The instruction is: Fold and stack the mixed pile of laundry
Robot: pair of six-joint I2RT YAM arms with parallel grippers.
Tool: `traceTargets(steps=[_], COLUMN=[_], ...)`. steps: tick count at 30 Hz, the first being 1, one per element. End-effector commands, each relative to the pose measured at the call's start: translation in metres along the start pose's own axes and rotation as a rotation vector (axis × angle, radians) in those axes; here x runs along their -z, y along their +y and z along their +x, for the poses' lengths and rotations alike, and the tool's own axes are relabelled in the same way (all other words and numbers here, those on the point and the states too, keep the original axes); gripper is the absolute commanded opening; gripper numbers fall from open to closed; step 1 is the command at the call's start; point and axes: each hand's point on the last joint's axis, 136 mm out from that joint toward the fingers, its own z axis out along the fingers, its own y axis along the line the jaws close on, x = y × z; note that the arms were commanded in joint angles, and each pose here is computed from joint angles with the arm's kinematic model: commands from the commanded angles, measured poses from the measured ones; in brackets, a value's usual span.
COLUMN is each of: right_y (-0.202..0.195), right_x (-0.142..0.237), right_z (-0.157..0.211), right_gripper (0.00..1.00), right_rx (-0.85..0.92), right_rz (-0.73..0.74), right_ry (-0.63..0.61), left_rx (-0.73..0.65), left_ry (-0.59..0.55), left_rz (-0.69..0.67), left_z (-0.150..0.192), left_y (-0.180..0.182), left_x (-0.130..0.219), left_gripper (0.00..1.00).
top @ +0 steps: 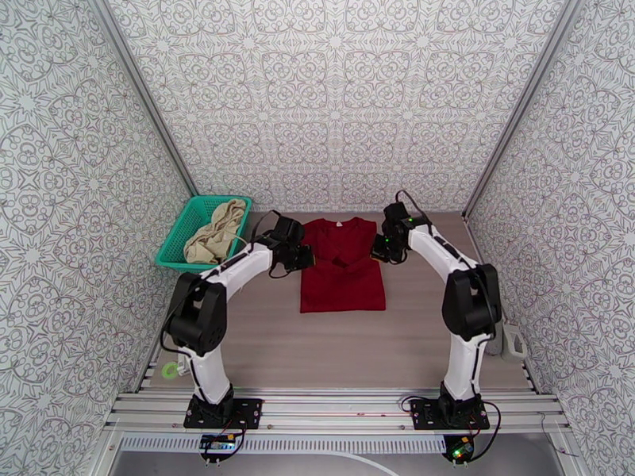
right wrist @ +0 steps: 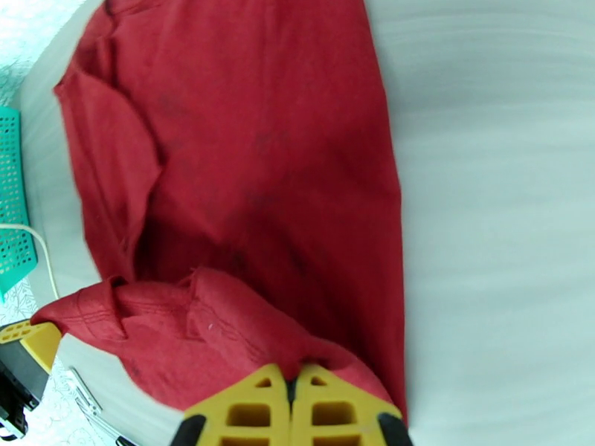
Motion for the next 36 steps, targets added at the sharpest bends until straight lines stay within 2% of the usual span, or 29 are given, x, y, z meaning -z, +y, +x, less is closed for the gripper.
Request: traceTargets(steps=[1,6,8,10,11,12,15,18,21,24,26,29,31,33,36], right_y=[0.011,-0.001,-0.005,-0.006,-0.006,-0.005,-0.003,-0.003,-0.005,-0.012,-0.015,-0.013,-0.01,-0.009,-0.007], right_x=[-0.008,-0.037,-0.045,-0.05,-0.051,-0.051,-0.044,-0.025,-0.003,0.013,0.017,0.01,0.002,-0.008,-0.019], right_z=[-0.021,-0.028,-0.034,-0.042,-0.046,-0.05,-0.065,-0.076,-0.072,-0.051,-0.033,-0.003,0.01,0.02,0.03], right_gripper=[0.0,0.0,0.01,0.17,0.23,0.27,0.35,0.37,0.39,0.41,0.4,0.35,0.34,0.33,0.32], right_rx=[0.033,0.011,-0.002,-0.005,-0.007,-0.007,-0.033,-0.037,-0.01,0.018,0.027,0.043,0.052,0.056,0.052], right_rz=[-0.09,-0.134,-0.158,-0.184,-0.201,-0.221,-0.285,-0.313,-0.297,-0.27,-0.261,-0.252,-0.244,-0.237,-0.235], right_ry=[-0.029,0.0,-0.004,-0.019,-0.027,-0.036,-0.068,-0.11,-0.151,-0.179,-0.183,-0.145,-0.122,-0.095,-0.064], left_rx=[-0.003,0.065,0.093,0.116,0.121,0.121,0.119,0.123,0.114,0.085,0.053,-0.005,-0.03,-0.047,-0.057], left_ry=[-0.033,-0.024,-0.029,-0.038,-0.047,-0.058,-0.103,-0.171,-0.221,-0.206,-0.172,-0.101,-0.05,-0.02,-0.004], left_rz=[0.019,0.011,0.03,0.049,0.051,0.062,0.09,0.076,0.041,0.007,0.007,0.048,0.054,0.059,0.089], left_z=[-0.018,-0.017,-0.018,-0.02,-0.022,-0.026,-0.041,-0.056,-0.06,-0.039,-0.018,0.017,0.034,0.045,0.043], left_y=[0.008,0.036,0.042,0.046,0.048,0.047,0.046,0.052,0.059,0.058,0.048,0.025,0.016,0.01,0.001], left_x=[-0.009,-0.031,-0.038,-0.043,-0.045,-0.045,-0.037,-0.013,0.017,0.038,0.044,0.036,0.024,0.009,-0.011], left_gripper=[0.0,0.0,0.04,0.19,0.32,0.38,0.51,0.59,0.61,0.61,0.54,0.38,0.32,0.3,0.29])
